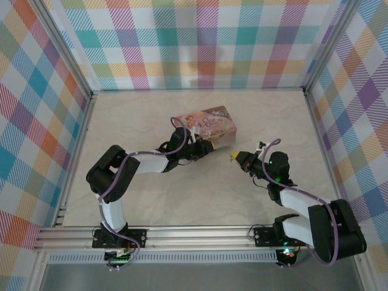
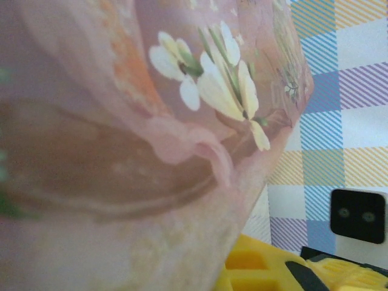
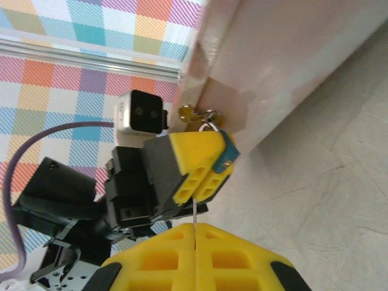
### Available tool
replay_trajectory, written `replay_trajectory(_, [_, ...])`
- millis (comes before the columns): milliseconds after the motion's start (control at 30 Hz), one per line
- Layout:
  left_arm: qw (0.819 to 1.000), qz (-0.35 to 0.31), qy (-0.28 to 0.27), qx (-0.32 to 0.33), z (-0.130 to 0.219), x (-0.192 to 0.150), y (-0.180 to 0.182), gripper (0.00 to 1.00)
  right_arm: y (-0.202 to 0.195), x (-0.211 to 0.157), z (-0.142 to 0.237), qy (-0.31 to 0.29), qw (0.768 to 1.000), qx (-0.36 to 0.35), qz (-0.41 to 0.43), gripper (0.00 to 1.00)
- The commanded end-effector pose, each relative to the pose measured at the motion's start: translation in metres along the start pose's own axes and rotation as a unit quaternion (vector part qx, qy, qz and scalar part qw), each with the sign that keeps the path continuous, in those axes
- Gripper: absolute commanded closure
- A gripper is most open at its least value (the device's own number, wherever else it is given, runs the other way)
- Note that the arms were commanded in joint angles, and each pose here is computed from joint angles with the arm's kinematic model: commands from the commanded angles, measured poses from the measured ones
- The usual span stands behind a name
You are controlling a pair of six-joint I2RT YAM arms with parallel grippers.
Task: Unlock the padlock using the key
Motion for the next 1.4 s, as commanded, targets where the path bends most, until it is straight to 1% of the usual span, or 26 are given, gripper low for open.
replay_trajectory(0, [0.997,-0.013,-0.003,-0.076,0.005,0.010,-0.047,0.86,0.004,0.007,-0.005,-0.013,1.000,0.022,0.011,1.00])
replay_trajectory(333, [0.997,-0.005,-0.005,-0.081,0.003,0.011,-0.046,0.86,-0.010,0.007,-0.032,0.000,0.997,0.071,-0.024,1.00])
replay_trajectory(433, [0.996,-0.003,-0.006,-0.085,0.003,0.011,-0.046,0.86,-0.012,0.005,-0.039,0.009,0.997,0.072,-0.025,1.00])
replay_trajectory(533, [0.996,-0.001,-0.006,-0.085,0.002,0.011,-0.046,0.86,-0.006,0.004,-0.042,0.011,0.997,0.079,-0.013,1.00])
replay_trajectory(1367, [0.993,0.024,-0.013,-0.113,-0.001,0.013,-0.045,0.86,0.012,0.010,-0.049,0.008,0.995,0.102,-0.016,1.00])
Point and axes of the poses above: each hand's point on the last joint's axis, 136 mm out from that joint toward the fingers, its own z axis back along the fingers, its own y axis along the line the jaws close on, x = y × z, the point moved 3 cm from there along z, back along the fingers, and after that the axes turned 9 degrees about z, right-handed, at the moved point
